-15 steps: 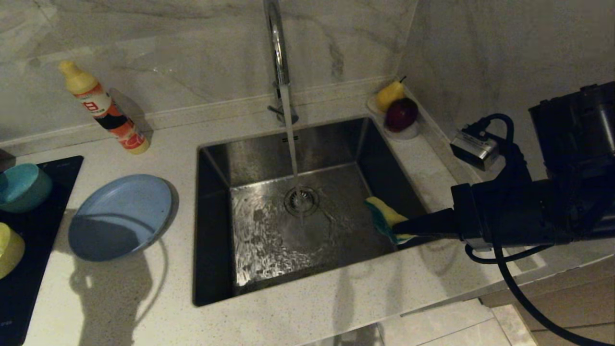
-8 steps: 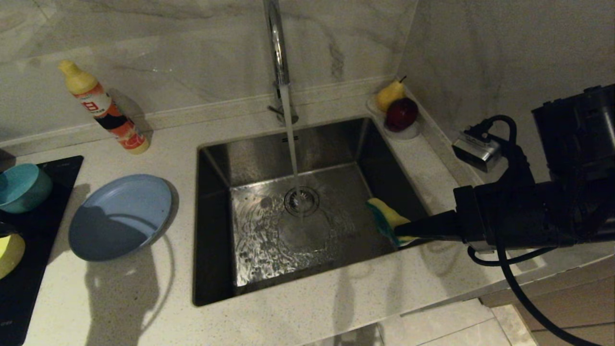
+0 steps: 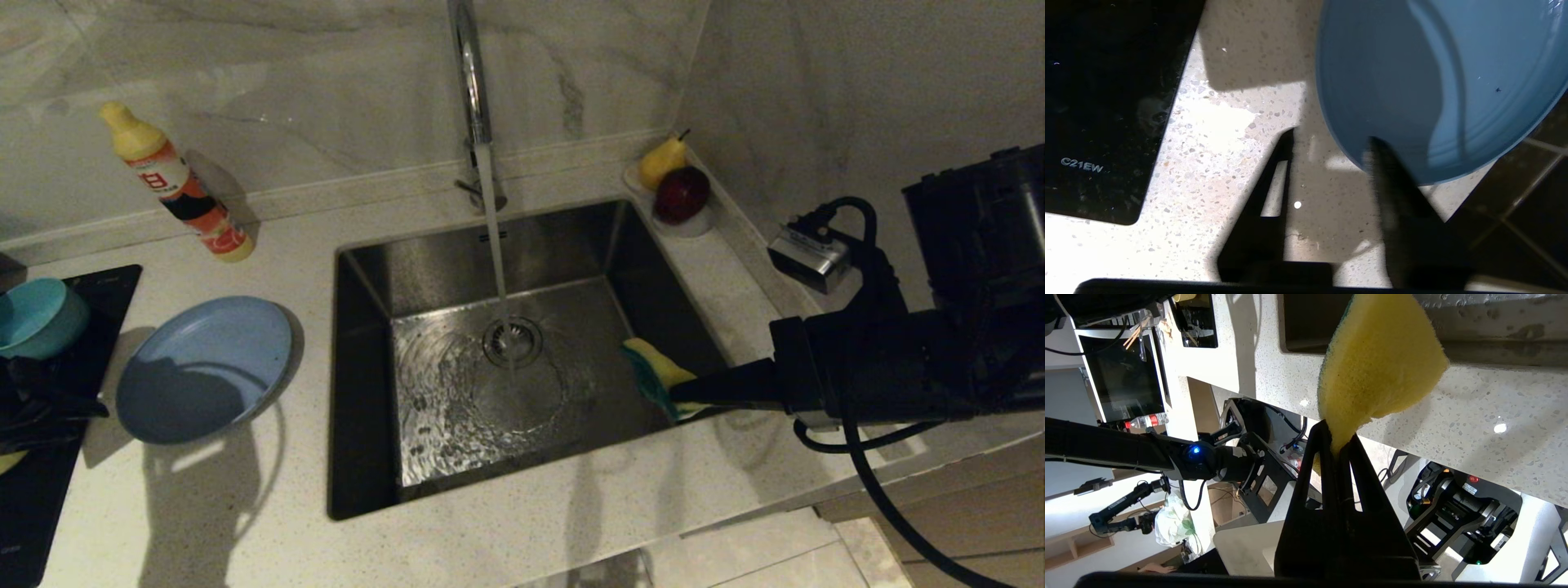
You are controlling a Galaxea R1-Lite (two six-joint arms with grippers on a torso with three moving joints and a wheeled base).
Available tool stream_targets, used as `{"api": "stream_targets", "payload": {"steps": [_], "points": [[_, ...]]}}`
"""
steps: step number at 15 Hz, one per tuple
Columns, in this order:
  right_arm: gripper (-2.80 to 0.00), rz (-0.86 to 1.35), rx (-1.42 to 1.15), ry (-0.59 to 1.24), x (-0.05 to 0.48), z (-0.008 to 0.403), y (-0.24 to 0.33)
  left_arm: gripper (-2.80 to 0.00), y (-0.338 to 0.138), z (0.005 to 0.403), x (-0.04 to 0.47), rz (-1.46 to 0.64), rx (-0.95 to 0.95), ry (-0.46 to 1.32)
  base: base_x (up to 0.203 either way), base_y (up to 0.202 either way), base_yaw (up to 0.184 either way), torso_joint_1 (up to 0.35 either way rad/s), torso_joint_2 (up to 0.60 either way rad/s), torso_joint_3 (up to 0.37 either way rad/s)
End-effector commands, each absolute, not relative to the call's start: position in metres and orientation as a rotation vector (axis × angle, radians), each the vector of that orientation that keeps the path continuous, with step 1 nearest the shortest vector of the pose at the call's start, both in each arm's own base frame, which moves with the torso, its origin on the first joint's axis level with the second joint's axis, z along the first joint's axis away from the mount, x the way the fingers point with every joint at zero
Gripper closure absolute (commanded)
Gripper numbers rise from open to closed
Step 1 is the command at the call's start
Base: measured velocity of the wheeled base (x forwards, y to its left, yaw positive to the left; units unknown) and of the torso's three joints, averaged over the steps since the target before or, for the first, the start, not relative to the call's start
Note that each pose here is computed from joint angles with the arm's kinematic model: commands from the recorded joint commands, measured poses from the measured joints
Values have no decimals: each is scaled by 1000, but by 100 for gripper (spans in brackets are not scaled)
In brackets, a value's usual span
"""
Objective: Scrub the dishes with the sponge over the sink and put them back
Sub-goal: Wash the plate
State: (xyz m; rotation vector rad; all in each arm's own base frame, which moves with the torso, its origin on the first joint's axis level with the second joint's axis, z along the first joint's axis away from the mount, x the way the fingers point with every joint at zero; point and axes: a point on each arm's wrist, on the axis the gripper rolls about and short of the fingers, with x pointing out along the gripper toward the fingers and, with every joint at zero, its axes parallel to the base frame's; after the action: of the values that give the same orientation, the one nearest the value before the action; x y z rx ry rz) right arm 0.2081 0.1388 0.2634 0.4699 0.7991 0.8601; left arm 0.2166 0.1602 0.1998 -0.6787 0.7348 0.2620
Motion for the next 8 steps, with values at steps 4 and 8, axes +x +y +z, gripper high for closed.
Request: {"api": "stream_targets", "payload": {"steps": [4, 8], "points": [[0, 857, 472, 816, 209, 260, 139, -280, 168, 188, 226, 248, -663, 777, 0, 0, 0, 0, 0, 0], [0, 859, 473, 809, 206, 262, 138, -280, 170, 177, 236, 265, -628, 819, 0, 0, 0, 0, 0, 0]]}}
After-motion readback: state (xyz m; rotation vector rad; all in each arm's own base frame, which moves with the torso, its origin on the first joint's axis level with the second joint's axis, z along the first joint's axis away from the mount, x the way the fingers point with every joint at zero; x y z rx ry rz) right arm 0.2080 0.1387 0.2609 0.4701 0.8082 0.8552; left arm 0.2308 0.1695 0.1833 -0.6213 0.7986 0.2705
